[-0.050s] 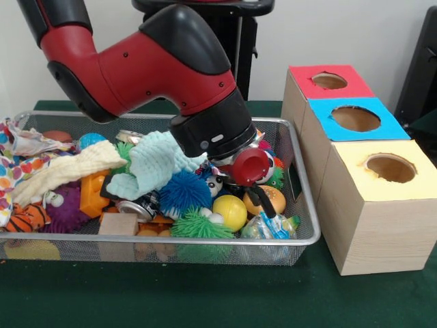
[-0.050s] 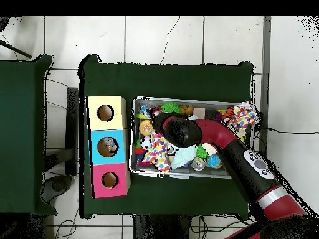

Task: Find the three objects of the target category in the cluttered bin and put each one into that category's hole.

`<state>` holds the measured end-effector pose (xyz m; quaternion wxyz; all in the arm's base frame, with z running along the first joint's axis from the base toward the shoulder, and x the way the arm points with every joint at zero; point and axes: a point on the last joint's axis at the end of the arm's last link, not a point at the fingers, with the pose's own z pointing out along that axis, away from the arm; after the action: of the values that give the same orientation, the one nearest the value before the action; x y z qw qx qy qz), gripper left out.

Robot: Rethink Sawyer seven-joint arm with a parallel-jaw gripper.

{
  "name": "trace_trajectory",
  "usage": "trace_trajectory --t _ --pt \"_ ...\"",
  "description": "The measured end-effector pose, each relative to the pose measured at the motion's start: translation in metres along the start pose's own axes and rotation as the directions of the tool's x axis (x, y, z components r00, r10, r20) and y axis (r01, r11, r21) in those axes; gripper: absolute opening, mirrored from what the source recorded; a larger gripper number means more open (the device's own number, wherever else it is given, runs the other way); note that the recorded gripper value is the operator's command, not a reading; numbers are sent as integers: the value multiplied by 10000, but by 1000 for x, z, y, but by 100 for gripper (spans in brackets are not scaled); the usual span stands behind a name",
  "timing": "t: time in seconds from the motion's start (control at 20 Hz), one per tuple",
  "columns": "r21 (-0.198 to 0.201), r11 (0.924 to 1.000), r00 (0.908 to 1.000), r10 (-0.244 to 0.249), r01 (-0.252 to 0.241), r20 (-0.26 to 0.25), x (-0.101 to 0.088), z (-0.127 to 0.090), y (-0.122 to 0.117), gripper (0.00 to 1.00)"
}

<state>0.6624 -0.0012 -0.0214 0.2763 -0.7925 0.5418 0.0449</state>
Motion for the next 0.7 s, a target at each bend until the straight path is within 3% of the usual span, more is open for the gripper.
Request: trace_trajectory --t 0.7 --pt "76 9988 9985 481 -483 254 9 6 14 100"
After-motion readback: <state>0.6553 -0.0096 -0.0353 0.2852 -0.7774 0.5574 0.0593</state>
